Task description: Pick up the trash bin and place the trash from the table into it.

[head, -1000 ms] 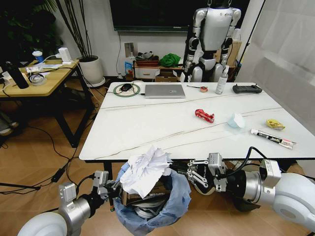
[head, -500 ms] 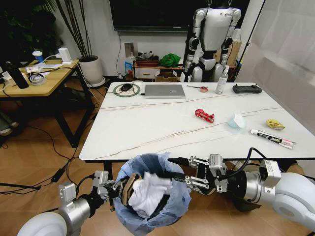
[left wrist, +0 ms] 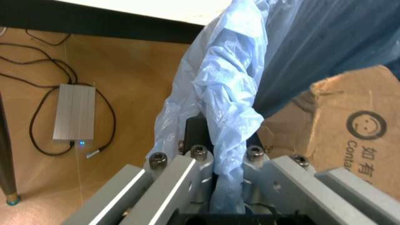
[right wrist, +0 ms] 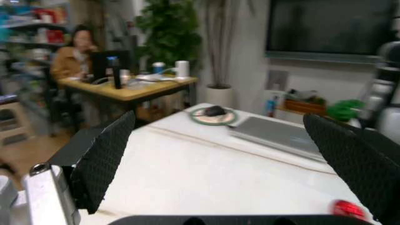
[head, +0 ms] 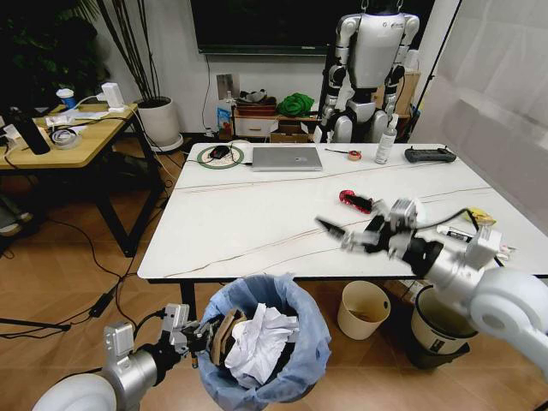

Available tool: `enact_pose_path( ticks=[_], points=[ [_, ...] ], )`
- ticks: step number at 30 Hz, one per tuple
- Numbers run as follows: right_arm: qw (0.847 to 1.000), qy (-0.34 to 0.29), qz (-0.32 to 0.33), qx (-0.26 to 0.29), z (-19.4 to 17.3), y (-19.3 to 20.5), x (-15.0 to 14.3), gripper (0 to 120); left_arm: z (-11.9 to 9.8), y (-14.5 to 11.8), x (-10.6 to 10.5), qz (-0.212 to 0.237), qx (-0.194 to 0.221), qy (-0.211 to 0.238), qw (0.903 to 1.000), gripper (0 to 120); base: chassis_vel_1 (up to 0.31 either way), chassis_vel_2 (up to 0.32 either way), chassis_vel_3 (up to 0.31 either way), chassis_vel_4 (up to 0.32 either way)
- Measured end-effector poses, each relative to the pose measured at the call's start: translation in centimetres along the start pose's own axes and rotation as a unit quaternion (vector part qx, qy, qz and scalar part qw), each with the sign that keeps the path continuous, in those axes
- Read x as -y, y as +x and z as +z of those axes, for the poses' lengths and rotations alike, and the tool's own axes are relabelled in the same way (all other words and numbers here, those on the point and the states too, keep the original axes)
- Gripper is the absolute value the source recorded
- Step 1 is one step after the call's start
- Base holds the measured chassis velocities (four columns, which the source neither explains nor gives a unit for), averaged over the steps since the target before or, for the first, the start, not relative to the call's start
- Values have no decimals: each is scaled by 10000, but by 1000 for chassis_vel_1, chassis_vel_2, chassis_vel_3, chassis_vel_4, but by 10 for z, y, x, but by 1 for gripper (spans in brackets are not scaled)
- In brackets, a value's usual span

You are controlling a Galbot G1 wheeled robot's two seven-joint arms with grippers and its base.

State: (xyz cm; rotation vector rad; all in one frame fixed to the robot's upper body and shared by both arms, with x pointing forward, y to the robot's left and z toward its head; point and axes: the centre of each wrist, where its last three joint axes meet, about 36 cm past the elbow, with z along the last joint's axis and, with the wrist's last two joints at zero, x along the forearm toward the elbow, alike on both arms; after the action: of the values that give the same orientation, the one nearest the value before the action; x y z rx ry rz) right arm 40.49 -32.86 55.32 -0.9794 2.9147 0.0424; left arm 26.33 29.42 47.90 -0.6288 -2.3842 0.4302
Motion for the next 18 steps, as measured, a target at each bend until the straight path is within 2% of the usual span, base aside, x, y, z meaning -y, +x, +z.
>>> enact_pose_path(
  ticks=[6, 7, 12, 18],
  points=[
    [9955, -147, 828, -432, 23, -10, 54, 100, -2, 0, 1, 38, 9, -31, 10000, 0, 0, 0, 0, 0],
    [9955, -147, 828, -432, 23, -10, 54, 100, -2, 0, 1, 38, 9, -31, 10000, 0, 0, 0, 0, 0],
    [9898, -295, 1185, -736, 48, -15, 91, 100, -5, -2, -1, 90, 24, -92, 9999, 0, 0, 0, 0, 0],
    [9861, -369, 1375, -859, 67, -24, 115, 100, -5, -3, -1, 95, 30, -98, 9999, 0, 0, 0, 0, 0]
  ],
)
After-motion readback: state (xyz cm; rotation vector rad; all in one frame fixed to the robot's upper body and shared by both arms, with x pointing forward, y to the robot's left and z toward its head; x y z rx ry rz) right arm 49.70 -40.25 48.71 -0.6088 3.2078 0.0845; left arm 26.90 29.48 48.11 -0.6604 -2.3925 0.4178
